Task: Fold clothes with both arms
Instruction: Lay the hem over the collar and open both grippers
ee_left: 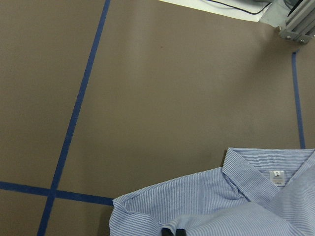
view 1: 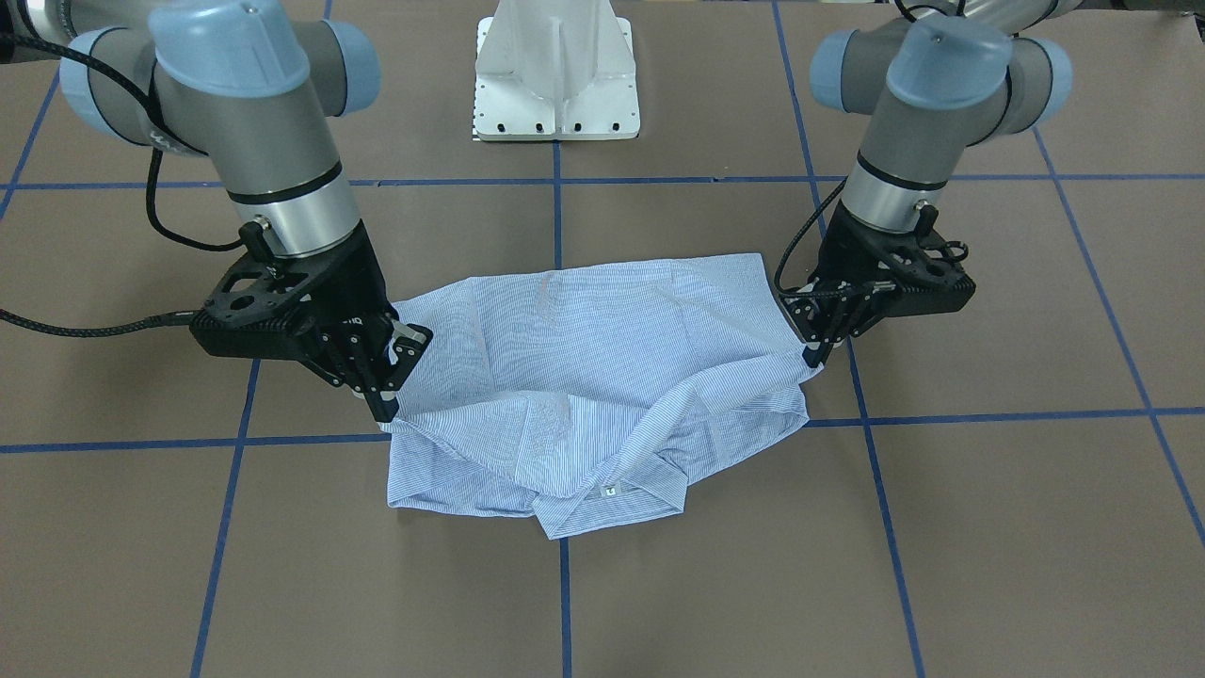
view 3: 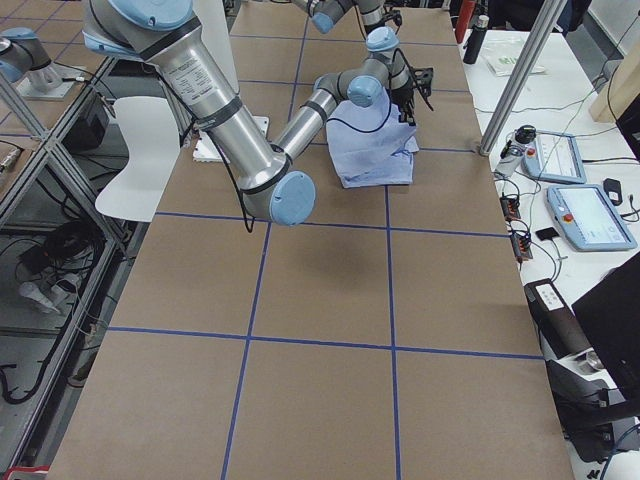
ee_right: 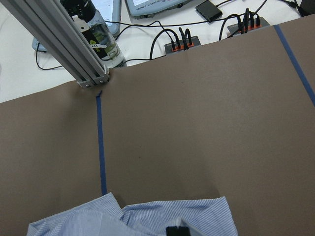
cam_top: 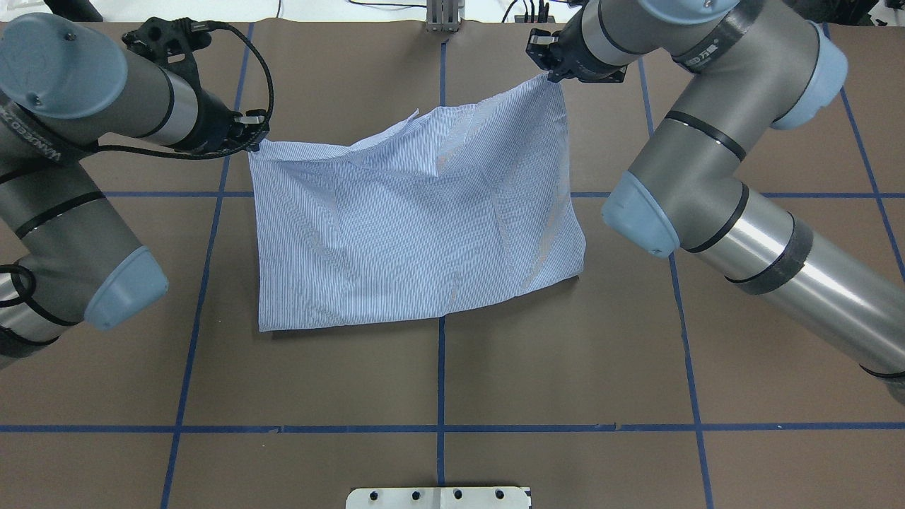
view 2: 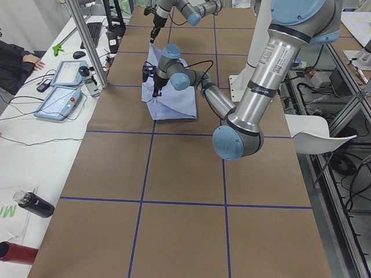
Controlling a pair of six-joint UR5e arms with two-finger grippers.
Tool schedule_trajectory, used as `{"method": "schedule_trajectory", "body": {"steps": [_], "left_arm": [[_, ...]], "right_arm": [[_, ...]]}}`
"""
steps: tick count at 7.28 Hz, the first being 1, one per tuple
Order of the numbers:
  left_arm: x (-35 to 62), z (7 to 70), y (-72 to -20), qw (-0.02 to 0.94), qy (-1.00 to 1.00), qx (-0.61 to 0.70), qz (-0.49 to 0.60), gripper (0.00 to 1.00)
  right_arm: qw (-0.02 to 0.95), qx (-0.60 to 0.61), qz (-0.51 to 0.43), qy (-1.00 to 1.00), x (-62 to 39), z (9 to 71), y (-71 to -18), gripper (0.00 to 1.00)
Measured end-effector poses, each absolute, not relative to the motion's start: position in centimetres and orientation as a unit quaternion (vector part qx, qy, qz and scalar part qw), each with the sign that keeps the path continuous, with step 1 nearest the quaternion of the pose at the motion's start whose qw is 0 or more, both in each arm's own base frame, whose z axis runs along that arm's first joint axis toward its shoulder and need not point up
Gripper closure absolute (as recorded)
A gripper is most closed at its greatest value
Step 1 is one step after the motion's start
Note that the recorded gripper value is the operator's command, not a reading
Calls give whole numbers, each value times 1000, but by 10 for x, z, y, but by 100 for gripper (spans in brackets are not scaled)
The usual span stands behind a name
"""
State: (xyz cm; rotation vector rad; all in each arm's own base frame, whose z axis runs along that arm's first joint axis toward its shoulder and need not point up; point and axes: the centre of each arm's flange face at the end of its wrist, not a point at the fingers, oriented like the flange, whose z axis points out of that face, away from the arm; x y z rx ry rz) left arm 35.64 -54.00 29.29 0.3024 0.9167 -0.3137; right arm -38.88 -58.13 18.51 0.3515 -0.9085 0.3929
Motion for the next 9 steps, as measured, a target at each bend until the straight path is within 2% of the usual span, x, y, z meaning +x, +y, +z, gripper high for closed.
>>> {"method": "schedule_trajectory", "body": {"steps": [3,4,5,9], "left_arm": [[396,352,-554,883,431,145,-116,100],[402,365,-556,886,427,151,-100,38],[403,373,-557,887,426,161,-80,0],[389,366,-531,870,464,164,-13,0]], "right_arm": [[884,166,164,-405,-438,242,-586,100],[890,167,153,-395,-440,259,-585,7],[894,168,146,-390,-442,271,-585,0],[889,122,126,-423,-419,262,-602,0]]}}
